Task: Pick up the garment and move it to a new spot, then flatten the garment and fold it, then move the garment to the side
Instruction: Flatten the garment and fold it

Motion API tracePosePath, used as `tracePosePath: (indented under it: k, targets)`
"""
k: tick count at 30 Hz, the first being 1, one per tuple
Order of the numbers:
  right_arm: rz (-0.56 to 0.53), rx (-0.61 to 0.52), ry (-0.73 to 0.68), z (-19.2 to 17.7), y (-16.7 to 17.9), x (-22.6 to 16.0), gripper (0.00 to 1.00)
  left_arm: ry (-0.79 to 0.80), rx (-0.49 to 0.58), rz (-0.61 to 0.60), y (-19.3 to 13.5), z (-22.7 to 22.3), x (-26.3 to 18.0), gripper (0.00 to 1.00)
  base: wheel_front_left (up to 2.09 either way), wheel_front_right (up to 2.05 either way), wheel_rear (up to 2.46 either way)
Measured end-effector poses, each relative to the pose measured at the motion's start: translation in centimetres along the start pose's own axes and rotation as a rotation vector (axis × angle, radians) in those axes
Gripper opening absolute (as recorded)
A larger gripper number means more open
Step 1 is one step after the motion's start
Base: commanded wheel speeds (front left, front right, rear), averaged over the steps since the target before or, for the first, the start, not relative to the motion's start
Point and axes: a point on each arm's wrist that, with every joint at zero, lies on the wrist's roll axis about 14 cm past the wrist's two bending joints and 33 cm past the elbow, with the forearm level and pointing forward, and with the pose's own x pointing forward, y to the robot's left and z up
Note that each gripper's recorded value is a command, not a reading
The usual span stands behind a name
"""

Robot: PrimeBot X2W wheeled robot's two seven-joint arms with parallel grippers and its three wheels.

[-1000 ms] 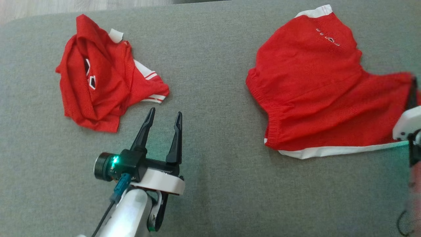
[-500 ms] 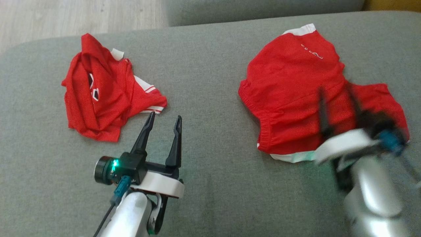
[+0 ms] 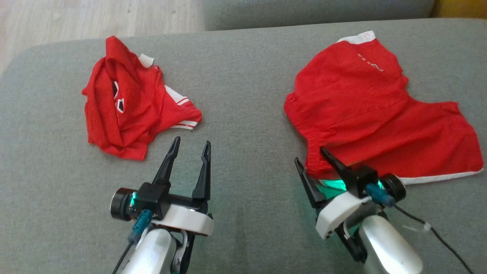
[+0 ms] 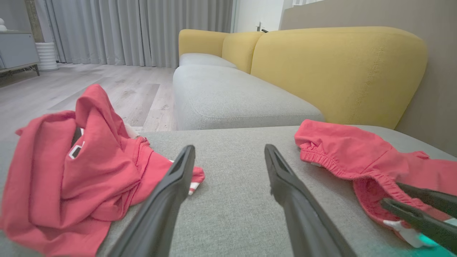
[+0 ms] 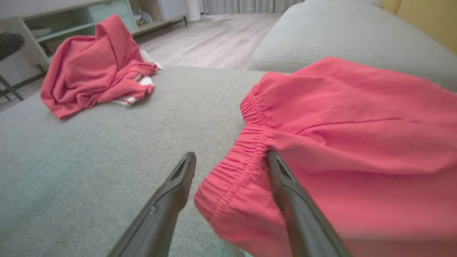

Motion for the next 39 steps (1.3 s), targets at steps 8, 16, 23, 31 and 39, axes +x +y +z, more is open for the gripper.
tracePosePath:
  k: [8,16,23,31,39]
  targets:
    - [-0.024,-0.038,0.097,-1.9,-1.5,0.9,0.74,0.02,-0.012,0.02,0.5,-0.7,0.0,1.0,0.0,0.0,0.0]
    - [-0.03,0.008,0.02,0.0,-1.7,1.5,0.0,0.02,-0.013,0.01,0.2,-0.8,0.2,1.0,0.0,0.0,0.0]
    - [0.068,0.047,-0.099,3.5,1.6,2.0,0.0,0.007,-0.008,0.008,0.1,-0.2,0.1,1.0,0.0,0.0,0.0]
    - [0.118,0.081,-0.142,5.2,3.2,2.2,0.0,-0.007,-0.007,0.029,0.7,0.2,-0.1,1.0,0.0,0.0,0.0]
    - [-0.027,0.017,-0.008,1.5,-2.1,2.8,0.0,0.021,-0.015,0.039,1.2,-0.8,0.1,1.0,0.0,0.0,0.0]
